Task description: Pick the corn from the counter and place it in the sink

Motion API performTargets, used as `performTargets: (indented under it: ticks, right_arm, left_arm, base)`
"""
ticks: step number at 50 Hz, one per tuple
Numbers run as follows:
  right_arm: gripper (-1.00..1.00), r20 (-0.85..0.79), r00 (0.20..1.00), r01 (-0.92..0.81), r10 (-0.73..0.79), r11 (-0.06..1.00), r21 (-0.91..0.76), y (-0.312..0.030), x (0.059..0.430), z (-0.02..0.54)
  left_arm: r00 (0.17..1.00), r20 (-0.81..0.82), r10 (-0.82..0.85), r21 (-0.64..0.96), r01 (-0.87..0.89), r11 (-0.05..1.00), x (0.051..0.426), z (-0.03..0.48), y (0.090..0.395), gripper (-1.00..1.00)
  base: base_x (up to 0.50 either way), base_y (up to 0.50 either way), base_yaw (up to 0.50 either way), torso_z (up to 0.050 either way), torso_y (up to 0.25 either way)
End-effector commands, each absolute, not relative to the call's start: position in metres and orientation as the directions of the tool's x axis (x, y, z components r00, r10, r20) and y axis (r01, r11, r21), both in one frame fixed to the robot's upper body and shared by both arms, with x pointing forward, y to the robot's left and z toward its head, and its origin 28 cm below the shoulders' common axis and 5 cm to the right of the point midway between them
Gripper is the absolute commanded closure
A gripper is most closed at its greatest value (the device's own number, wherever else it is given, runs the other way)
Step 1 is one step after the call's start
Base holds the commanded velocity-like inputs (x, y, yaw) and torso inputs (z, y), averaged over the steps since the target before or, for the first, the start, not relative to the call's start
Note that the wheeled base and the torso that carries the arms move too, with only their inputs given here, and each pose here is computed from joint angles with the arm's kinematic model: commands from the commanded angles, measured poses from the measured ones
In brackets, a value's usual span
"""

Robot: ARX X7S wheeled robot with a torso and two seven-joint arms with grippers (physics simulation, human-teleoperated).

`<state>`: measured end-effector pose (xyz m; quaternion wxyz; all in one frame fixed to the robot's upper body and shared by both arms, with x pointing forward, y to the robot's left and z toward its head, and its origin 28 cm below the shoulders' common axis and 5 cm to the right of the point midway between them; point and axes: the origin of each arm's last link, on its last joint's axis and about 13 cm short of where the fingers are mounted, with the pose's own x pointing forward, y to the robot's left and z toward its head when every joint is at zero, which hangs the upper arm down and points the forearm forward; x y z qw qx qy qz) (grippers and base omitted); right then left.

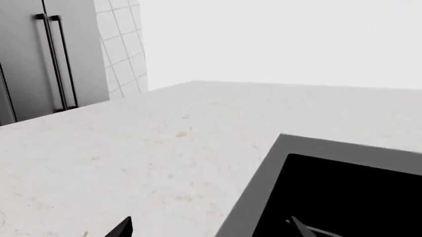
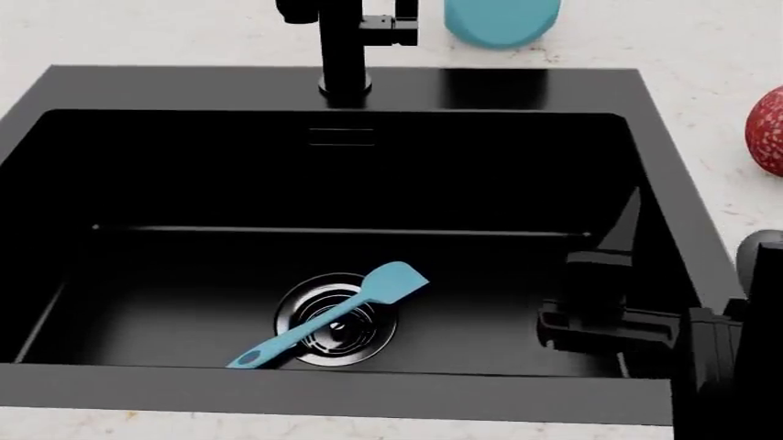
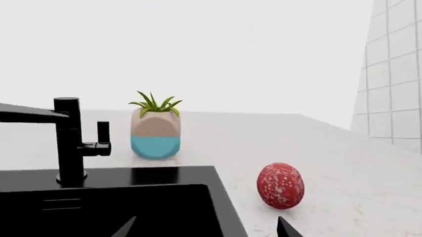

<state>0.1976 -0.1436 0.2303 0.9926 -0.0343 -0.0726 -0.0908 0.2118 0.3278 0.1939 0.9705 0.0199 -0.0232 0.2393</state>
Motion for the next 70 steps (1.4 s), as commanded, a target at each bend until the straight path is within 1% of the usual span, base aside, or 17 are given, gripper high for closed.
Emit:
performTargets:
  ticks: [1, 8, 16, 20, 22, 23, 24, 25, 28, 30, 35, 39, 45, 50, 58, 64, 70]
  right_arm:
    - [-1.0, 0.116, 0.948, 0.309, -0.297, 0.944, -0.114, -0.164, 0.177, 0.269]
    - [-1.0, 0.088, 0.899, 0.436, -0.428, 0.894, -0.103, -0.183, 0.173, 0.283]
    - [-1.0, -0.004, 0.863, 0.502, -0.506, 0.857, -0.113, -0.195, 0.162, 0.293]
    - [-1.0, -0.048, 0.848, 0.52, -0.527, 0.847, -0.113, -0.2, 0.157, 0.294]
    - [-1.0, -0.08, 0.837, 0.532, -0.541, 0.84, -0.111, -0.204, 0.156, 0.293]
    - [-1.0, -0.103, 0.835, 0.532, -0.541, 0.84, -0.107, -0.206, 0.156, 0.292]
    - [-1.0, -0.119, 0.833, 0.53, -0.54, 0.841, -0.106, -0.207, 0.156, 0.291]
    - [-1.0, -0.132, 0.828, 0.535, -0.546, 0.838, -0.108, -0.209, 0.156, 0.29]
    - [-1.0, -0.161, 0.808, 0.555, -0.567, 0.823, -0.12, -0.213, 0.155, 0.287]
    - [-1.0, -0.183, 0.799, 0.56, -0.573, 0.819, -0.122, -0.214, 0.155, 0.284]
    - [-1.0, -0.217, 0.771, 0.584, -0.598, 0.801, -0.131, -0.218, 0.153, 0.278]
    - [-1.0, -0.254, 0.755, 0.597, -0.605, 0.793, -0.117, -0.221, 0.152, 0.269]
    - [-1.0, -0.299, 0.748, 0.595, -0.592, 0.798, -0.092, -0.222, 0.153, 0.261]
    - [-1.0, -0.322, 0.761, 0.575, -0.563, 0.815, -0.069, -0.222, 0.163, 0.259]
    - [-1.0, -0.345, 0.768, 0.569, -0.539, 0.822, -0.019, -0.228, 0.18, 0.254]
    - [-1.0, -0.363, 0.746, 0.601, -0.558, 0.8, 0.004, -0.239, 0.191, 0.246]
    - [-1.0, -0.378, 0.718, 0.635, -0.585, 0.773, 0.01, -0.248, 0.191, 0.243]
  left_arm:
    - [0.886, 0.039, 0.463, 0.024, -0.464, 0.886, 0.217, 0.183, 0.329, -1.0]
    - [0.883, 0.03, 0.468, 0.024, -0.468, 0.883, 0.217, 0.18, 0.33, -1.0]
    - [0.885, 0.02, 0.465, 0.03, -0.466, 0.885, 0.222, 0.177, 0.329, -1.0]
    - [0.884, 0.024, 0.467, 0.031, -0.468, 0.883, 0.223, 0.179, 0.33, -1.0]
    - [0.883, 0.029, 0.469, 0.045, -0.47, 0.882, 0.215, 0.193, 0.328, -1.0]
    - [0.883, 0.032, 0.468, 0.048, -0.469, 0.882, 0.21, 0.204, 0.317, -1.0]
    - [0.884, 0.015, 0.468, 0.034, -0.468, 0.883, 0.212, 0.198, 0.322, -1.0]
    - [0.884, 0.03, 0.466, 0.049, -0.467, 0.883, 0.209, 0.204, 0.314, -1.0]
    - [0.883, 0.03, 0.468, 0.053, -0.469, 0.881, 0.206, 0.209, 0.311, -1.0]
    - [0.883, 0.014, 0.468, 0.04, -0.469, 0.883, 0.208, 0.207, 0.315, -1.0]
    - [0.885, 0.006, 0.466, 0.046, -0.466, 0.884, 0.206, 0.209, 0.31, -1.0]
    - [0.885, -0.004, 0.466, 0.042, -0.465, 0.884, 0.21, 0.204, 0.315, -1.0]
    - [0.886, -0.011, 0.463, 0.043, -0.462, 0.886, 0.209, 0.201, 0.311, -1.0]
    - [0.886, -0.017, 0.463, 0.041, -0.462, 0.886, 0.211, 0.194, 0.317, -1.0]
    - [0.887, -0.017, 0.462, 0.043, -0.461, 0.887, 0.21, 0.195, 0.312, -1.0]
    - [0.887, -0.019, 0.461, 0.043, -0.459, 0.887, 0.209, 0.196, 0.311, -1.0]
    - [0.89, -0.021, 0.456, 0.041, -0.455, 0.89, 0.212, 0.193, 0.313, -1.0]
  base:
    - [0.0, 0.0, 0.0, 0.0, 0.0]
    - [0.0, 0.0, 0.0, 0.0, 0.0]
    - [0.0, 0.0, 0.0, 0.0, 0.0]
    - [0.0, 0.0, 0.0, 0.0, 0.0]
    - [0.0, 0.0, 0.0, 0.0, 0.0]
    - [0.0, 0.0, 0.0, 0.0, 0.0]
    - [0.0, 0.0, 0.0, 0.0, 0.0]
    - [0.0, 0.0, 0.0, 0.0, 0.0]
    - [0.0, 0.0, 0.0, 0.0, 0.0]
    - [0.0, 0.0, 0.0, 0.0, 0.0]
    - [0.0, 0.0, 0.0, 0.0, 0.0]
    - [0.0, 0.0, 0.0, 0.0, 0.0]
    - [0.0, 0.0, 0.0, 0.0, 0.0]
    - [0.0, 0.0, 0.0, 0.0, 0.0]
    - [0.0, 0.0, 0.0, 0.0, 0.0]
    - [0.0, 0.0, 0.0, 0.0, 0.0]
    - [0.0, 0.0, 0.0, 0.0, 0.0]
